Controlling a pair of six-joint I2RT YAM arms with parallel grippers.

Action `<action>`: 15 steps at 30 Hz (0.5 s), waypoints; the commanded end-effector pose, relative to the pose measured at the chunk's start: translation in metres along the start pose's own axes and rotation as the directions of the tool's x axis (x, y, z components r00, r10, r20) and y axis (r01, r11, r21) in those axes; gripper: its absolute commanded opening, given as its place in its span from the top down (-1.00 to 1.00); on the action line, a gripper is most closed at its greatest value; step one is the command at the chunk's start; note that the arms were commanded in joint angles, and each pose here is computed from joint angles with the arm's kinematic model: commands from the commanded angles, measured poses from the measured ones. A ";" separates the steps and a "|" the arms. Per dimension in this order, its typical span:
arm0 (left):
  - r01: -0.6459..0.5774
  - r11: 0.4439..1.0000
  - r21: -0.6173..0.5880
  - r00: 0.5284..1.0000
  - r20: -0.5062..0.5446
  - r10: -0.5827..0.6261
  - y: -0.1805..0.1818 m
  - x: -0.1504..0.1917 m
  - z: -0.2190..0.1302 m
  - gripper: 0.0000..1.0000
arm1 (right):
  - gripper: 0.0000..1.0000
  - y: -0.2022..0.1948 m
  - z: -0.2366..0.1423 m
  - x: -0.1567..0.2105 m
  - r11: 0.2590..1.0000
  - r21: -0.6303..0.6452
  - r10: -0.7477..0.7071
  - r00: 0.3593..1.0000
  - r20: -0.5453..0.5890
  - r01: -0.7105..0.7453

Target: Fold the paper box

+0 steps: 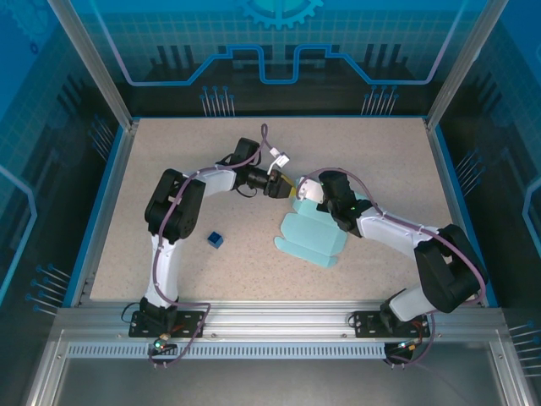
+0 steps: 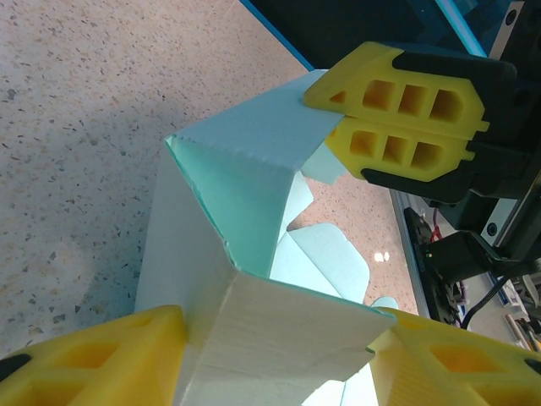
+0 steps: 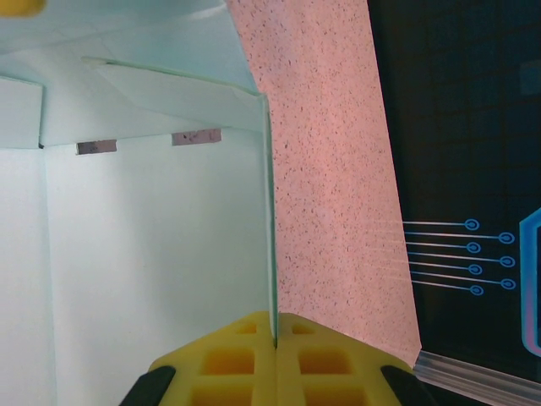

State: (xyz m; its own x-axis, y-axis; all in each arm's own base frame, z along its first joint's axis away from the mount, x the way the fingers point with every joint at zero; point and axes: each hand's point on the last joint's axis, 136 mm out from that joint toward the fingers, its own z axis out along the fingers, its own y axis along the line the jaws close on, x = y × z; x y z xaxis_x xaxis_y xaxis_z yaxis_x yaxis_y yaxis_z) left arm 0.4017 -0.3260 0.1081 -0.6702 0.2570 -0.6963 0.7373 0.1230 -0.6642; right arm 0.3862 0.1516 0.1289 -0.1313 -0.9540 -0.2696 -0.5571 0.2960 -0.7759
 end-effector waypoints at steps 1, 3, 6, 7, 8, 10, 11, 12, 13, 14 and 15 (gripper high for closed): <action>-0.004 1.000 0.009 1.000 0.024 0.004 -0.015 -0.010 -0.011 -0.22 | 1.00 -0.025 -0.006 -0.015 0.997 0.048 0.052 0.997 0.063 -0.055; 0.004 1.000 -0.017 0.999 0.046 -0.003 -0.011 -0.014 -0.020 -0.25 | 1.00 -0.023 -0.006 -0.021 0.998 0.033 0.049 0.995 0.092 -0.052; 0.005 0.999 -0.034 0.998 0.065 -0.003 -0.008 -0.014 -0.030 -0.26 | 1.00 -0.025 -0.005 -0.029 0.999 0.026 0.045 0.992 0.114 -0.048; 0.009 0.999 -0.031 0.998 0.067 -0.006 -0.008 -0.013 -0.032 -0.26 | 1.00 -0.023 -0.003 -0.029 0.999 0.020 0.044 0.992 0.115 -0.046; 0.013 0.999 -0.031 0.998 0.068 -0.011 -0.007 -0.013 -0.033 -0.26 | 1.00 -0.020 -0.001 -0.030 0.999 0.009 0.037 0.992 0.118 -0.038; 0.015 0.999 -0.034 0.998 0.069 -0.012 -0.006 -0.011 -0.035 -0.25 | 1.00 -0.031 -0.001 -0.041 0.999 0.022 0.044 0.989 0.141 -0.047; 0.013 0.999 -0.036 0.997 0.071 -0.011 -0.005 -0.011 -0.036 -0.25 | 1.00 -0.032 0.001 -0.043 0.999 0.019 0.041 0.988 0.147 -0.045; 0.015 0.999 -0.039 0.997 0.074 -0.012 -0.005 -0.011 -0.038 -0.25 | 1.00 -0.032 0.002 -0.046 0.999 0.015 0.037 0.987 0.153 -0.040; 0.017 0.999 -0.048 0.997 0.079 -0.013 -0.003 -0.012 -0.040 -0.25 | 1.00 -0.032 0.003 -0.047 0.999 0.014 0.031 0.987 0.156 -0.033; 0.027 0.998 -0.060 0.996 0.084 -0.021 -0.001 -0.012 -0.043 -0.25 | 1.00 -0.033 0.005 -0.048 1.000 0.017 0.021 0.988 0.153 -0.024; 0.030 0.997 -0.073 0.995 0.094 -0.023 0.001 -0.013 -0.047 -0.26 | 1.00 -0.032 0.008 -0.047 1.000 0.016 0.013 0.989 0.146 -0.015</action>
State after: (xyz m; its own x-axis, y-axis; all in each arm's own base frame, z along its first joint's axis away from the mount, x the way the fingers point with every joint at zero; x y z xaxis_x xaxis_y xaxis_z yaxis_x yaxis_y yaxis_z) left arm 0.4157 -0.2902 0.1152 -0.7027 0.1830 -0.6875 0.7114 0.1913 -0.6762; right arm 0.4040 0.1775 0.1481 -0.0590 -0.9416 -0.3315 -0.5623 0.3058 -0.7683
